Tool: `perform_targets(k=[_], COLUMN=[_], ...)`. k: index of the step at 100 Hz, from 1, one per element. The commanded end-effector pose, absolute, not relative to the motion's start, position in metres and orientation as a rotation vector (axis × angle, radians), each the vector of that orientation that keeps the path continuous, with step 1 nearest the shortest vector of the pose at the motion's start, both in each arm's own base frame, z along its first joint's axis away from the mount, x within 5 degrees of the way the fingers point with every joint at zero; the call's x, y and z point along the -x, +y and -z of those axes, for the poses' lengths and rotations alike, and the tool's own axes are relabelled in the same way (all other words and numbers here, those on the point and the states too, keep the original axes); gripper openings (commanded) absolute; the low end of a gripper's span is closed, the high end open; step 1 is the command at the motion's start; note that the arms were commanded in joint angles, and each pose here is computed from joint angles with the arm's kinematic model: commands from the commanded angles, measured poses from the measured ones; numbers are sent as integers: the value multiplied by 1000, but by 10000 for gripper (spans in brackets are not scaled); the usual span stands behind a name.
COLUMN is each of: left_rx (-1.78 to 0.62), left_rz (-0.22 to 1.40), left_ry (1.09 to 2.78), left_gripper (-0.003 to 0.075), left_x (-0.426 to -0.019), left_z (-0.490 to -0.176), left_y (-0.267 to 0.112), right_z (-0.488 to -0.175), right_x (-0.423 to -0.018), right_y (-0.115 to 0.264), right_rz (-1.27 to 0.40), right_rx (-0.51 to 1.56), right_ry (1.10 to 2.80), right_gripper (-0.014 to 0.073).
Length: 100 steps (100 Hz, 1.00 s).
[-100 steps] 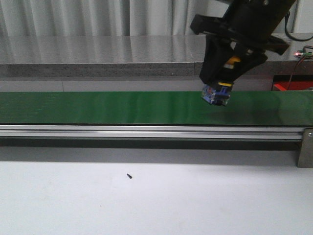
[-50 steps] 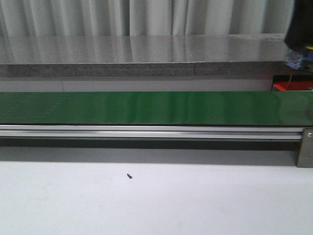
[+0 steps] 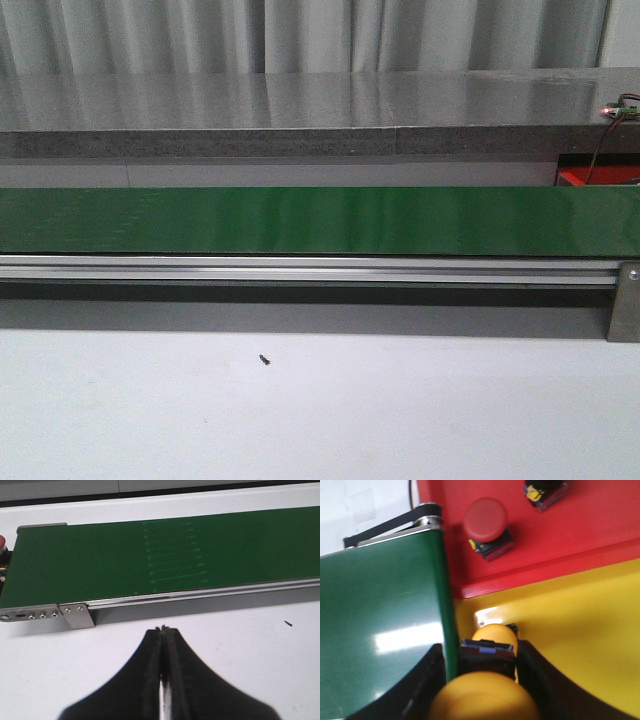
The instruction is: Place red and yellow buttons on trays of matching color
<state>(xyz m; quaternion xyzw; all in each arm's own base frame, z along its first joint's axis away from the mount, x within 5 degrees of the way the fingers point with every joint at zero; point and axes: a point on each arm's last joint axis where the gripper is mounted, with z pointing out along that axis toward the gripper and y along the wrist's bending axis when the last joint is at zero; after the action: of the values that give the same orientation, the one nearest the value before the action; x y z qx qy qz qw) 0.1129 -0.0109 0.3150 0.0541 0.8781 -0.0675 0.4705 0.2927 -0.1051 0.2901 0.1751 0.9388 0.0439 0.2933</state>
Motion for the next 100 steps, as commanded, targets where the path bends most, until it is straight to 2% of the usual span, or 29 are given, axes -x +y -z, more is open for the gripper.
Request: perform_targets(k=[1, 35, 70, 100], left_rx=[-112, -112, -112, -112], left_rz=[171, 171, 171, 171], left_ry=[2063, 2063, 2063, 2063], left_gripper=[-20, -20, -20, -20], left_x=[-116, -116, -116, -116], left_z=[-329, -329, -329, -329], left_y=[-11, -11, -11, -11], right_z=[-309, -276, -224, -203], right_x=[-287, -277, -295, -300], right_y=[-117, -158, -170, -174], right_rz=[-53, 35, -22, -38], right_rx=[-497, -687, -770, -797], right_ry=[2367, 2318, 2422, 2466], right_gripper=[254, 254, 254, 257])
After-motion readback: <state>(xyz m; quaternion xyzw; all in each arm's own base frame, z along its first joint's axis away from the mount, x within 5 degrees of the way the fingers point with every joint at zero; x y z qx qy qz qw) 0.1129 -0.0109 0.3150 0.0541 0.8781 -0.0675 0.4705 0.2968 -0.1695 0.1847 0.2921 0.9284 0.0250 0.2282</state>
